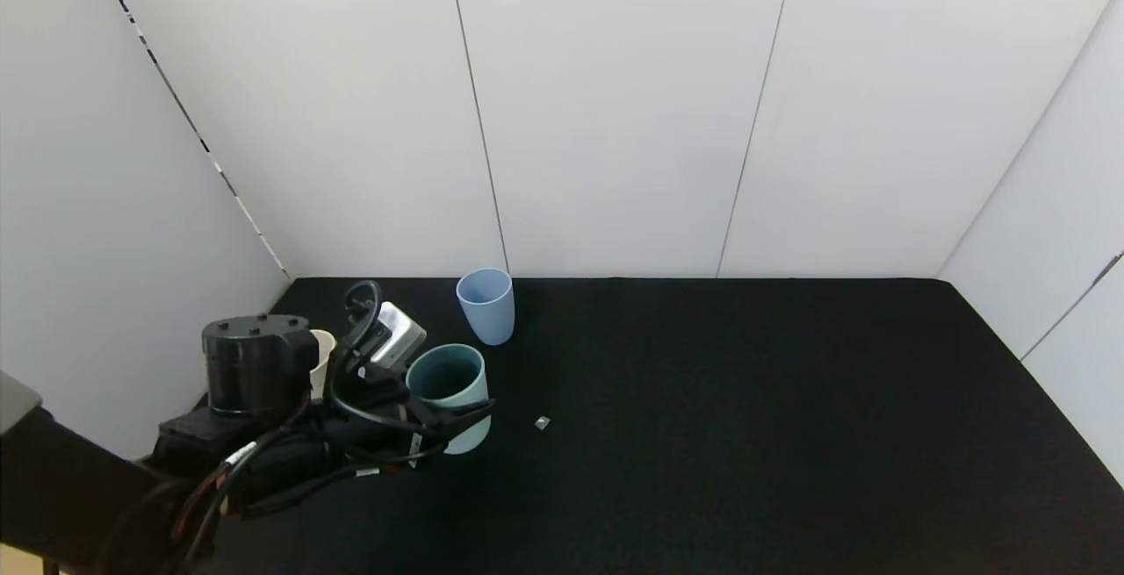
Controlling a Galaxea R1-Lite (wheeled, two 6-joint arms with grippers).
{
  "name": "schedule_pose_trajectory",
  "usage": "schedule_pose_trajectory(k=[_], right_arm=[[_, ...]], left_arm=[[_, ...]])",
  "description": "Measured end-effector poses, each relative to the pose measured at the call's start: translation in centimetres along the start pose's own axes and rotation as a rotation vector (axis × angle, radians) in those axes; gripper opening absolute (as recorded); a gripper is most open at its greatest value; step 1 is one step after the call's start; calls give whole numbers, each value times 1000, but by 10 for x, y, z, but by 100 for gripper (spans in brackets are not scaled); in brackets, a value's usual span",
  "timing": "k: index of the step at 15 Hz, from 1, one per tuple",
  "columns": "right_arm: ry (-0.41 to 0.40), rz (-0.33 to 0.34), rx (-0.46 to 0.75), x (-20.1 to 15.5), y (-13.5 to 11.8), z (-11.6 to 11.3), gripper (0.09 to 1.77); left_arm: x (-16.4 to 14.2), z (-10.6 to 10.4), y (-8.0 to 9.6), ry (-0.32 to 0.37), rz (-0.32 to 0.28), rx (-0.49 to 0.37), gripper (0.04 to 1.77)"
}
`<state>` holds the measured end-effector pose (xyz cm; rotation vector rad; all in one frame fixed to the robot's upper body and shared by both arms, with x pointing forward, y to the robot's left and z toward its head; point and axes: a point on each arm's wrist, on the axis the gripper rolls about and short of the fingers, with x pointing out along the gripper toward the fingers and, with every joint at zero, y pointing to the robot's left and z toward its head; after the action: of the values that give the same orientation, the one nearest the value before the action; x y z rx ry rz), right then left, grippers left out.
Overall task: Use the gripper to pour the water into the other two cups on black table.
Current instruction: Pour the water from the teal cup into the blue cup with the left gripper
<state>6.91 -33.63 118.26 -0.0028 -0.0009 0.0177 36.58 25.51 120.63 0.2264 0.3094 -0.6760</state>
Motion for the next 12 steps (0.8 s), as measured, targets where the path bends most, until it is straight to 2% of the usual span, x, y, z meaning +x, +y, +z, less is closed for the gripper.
schedule_pose_trajectory(k=[8,12], right_arm=[[0,0,0,0,0,0,171],[0,0,0,0,0,0,171]], left_arm=[[-21,41,58,55,136,63,118],[-25,53,73,95,155,85,118]])
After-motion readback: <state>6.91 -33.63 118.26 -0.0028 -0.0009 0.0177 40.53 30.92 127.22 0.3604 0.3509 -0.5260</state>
